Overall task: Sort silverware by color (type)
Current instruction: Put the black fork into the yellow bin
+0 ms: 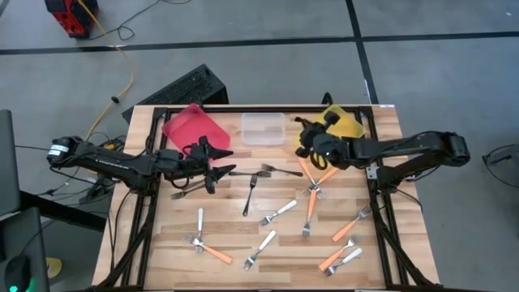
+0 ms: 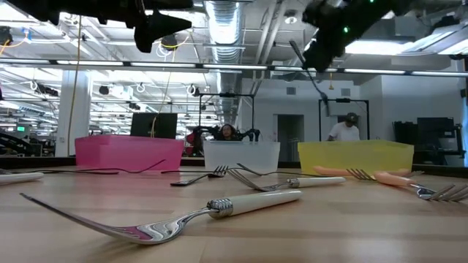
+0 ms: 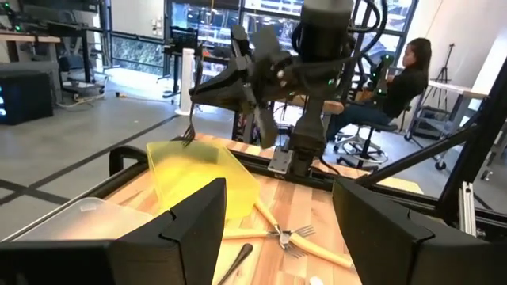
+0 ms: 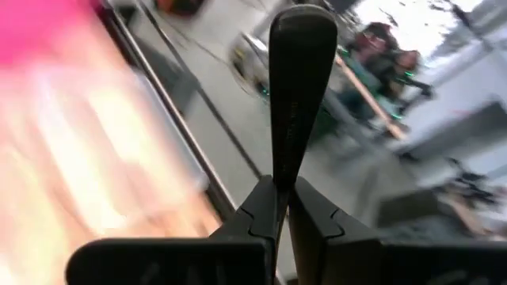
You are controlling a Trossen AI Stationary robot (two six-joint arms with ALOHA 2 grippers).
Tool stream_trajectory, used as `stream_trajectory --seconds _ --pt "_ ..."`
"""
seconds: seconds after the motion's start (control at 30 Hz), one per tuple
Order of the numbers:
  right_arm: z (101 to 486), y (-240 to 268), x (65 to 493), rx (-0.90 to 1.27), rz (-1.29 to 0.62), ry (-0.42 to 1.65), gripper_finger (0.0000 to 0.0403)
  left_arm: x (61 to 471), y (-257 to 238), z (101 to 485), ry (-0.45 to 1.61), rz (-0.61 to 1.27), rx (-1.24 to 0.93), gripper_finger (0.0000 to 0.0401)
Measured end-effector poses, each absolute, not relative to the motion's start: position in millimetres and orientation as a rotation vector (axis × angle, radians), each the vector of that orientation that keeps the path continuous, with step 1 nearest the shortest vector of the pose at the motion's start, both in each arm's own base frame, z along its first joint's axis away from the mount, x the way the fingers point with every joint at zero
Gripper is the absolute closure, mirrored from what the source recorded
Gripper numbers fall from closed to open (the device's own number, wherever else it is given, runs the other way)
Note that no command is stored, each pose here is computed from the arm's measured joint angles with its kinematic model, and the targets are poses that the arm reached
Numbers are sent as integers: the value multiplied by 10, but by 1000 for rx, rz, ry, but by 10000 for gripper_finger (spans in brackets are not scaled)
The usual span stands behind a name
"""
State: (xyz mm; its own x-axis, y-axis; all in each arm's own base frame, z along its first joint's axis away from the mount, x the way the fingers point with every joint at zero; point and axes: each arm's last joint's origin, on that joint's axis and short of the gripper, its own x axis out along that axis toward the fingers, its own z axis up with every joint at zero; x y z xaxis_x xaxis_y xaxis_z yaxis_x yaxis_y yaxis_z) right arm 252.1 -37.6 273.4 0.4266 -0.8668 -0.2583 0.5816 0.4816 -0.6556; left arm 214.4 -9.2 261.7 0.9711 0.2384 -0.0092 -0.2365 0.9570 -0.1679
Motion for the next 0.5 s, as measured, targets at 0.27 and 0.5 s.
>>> stream_trajectory --seconds 0.27,0.5 --pt "2250 -432 2327 -676 -1132 840 358 2143 -98 2611 -5 238 -169 184" --pt "1870 -409 2149 -720 -999 976 356 2142 -99 2574 32 240 -169 184"
